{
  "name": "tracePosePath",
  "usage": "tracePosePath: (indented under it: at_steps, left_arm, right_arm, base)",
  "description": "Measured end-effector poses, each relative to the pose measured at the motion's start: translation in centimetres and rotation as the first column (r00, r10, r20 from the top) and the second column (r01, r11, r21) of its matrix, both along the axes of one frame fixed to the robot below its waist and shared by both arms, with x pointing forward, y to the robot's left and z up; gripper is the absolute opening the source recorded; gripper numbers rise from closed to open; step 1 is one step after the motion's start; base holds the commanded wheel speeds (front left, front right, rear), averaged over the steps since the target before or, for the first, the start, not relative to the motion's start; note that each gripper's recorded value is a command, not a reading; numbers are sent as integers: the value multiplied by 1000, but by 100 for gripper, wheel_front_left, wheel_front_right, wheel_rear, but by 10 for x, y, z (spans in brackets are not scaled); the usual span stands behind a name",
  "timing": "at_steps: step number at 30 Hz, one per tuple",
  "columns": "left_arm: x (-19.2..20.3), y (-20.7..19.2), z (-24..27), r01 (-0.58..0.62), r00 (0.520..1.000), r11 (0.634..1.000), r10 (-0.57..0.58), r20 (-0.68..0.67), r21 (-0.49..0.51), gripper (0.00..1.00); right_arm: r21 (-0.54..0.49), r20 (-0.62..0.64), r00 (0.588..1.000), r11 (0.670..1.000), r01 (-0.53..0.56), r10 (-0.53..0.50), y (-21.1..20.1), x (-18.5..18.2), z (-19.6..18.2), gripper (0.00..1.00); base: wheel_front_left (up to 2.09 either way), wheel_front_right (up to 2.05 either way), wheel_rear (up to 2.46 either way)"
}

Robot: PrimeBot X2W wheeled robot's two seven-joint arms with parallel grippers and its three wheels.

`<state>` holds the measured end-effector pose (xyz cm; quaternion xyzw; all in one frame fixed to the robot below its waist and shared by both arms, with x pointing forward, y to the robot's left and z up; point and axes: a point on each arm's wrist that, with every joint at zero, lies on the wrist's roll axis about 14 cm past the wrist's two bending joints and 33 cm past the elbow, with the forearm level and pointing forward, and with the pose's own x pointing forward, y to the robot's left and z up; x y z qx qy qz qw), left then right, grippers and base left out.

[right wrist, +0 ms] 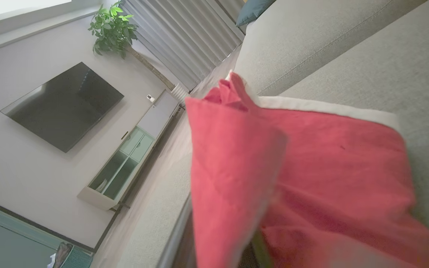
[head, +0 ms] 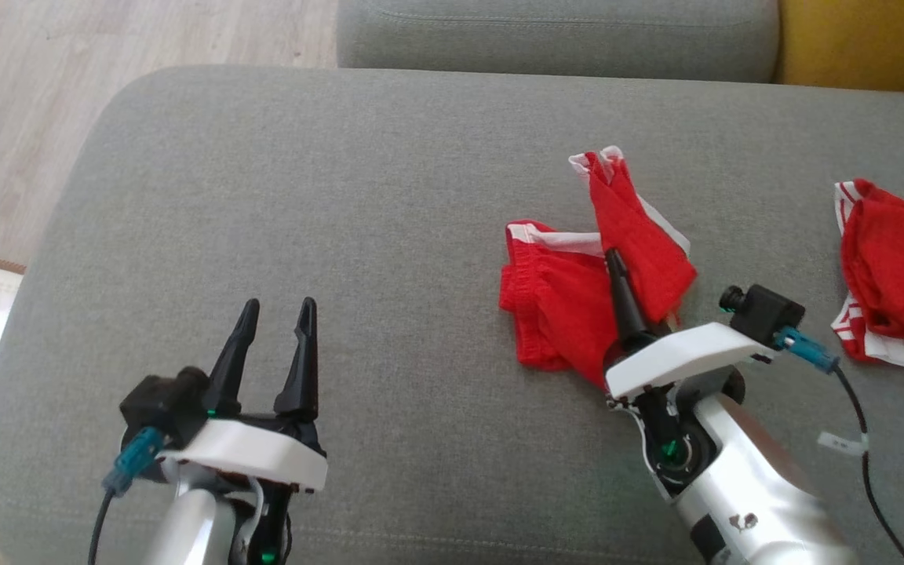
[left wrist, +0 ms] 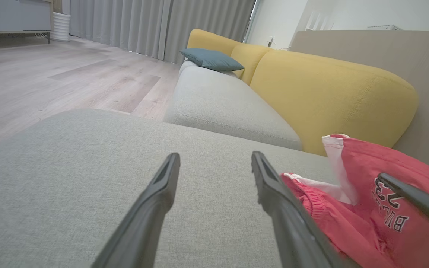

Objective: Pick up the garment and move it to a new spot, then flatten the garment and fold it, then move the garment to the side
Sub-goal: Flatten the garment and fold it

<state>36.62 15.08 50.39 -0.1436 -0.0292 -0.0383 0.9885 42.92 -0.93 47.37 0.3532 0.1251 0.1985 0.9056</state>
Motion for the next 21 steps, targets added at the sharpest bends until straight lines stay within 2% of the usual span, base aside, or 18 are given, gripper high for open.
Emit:
tracePosePath:
  at_steps: [9, 10, 11, 21]
  left_arm:
    - [-5, 7, -5, -25, 1000, 1000, 25, -17, 4, 100]
    - [-6, 8, -6, -27, 999, 1000, 27, -20, 4, 100]
    - [-6, 8, -7, -30, 999, 1000, 30, -23, 0, 100]
    - [-3, 21, -14, -73, 996, 997, 73, -48, -6, 100]
  right_arm:
    - [-53, 3, 994, 993, -105, 105, 31, -2, -4, 0]
    - [-72, 0, 993, 990, -120, 120, 34, -3, -8, 65]
    - [-91, -1, 991, 987, -134, 135, 37, -4, -11, 100]
    - [-181, -54, 966, 949, -259, 253, 60, -13, -40, 100]
  base:
    - [0, 0, 0]
    - [0, 0, 0]
    - [0, 0, 0]
    - [0, 0, 0]
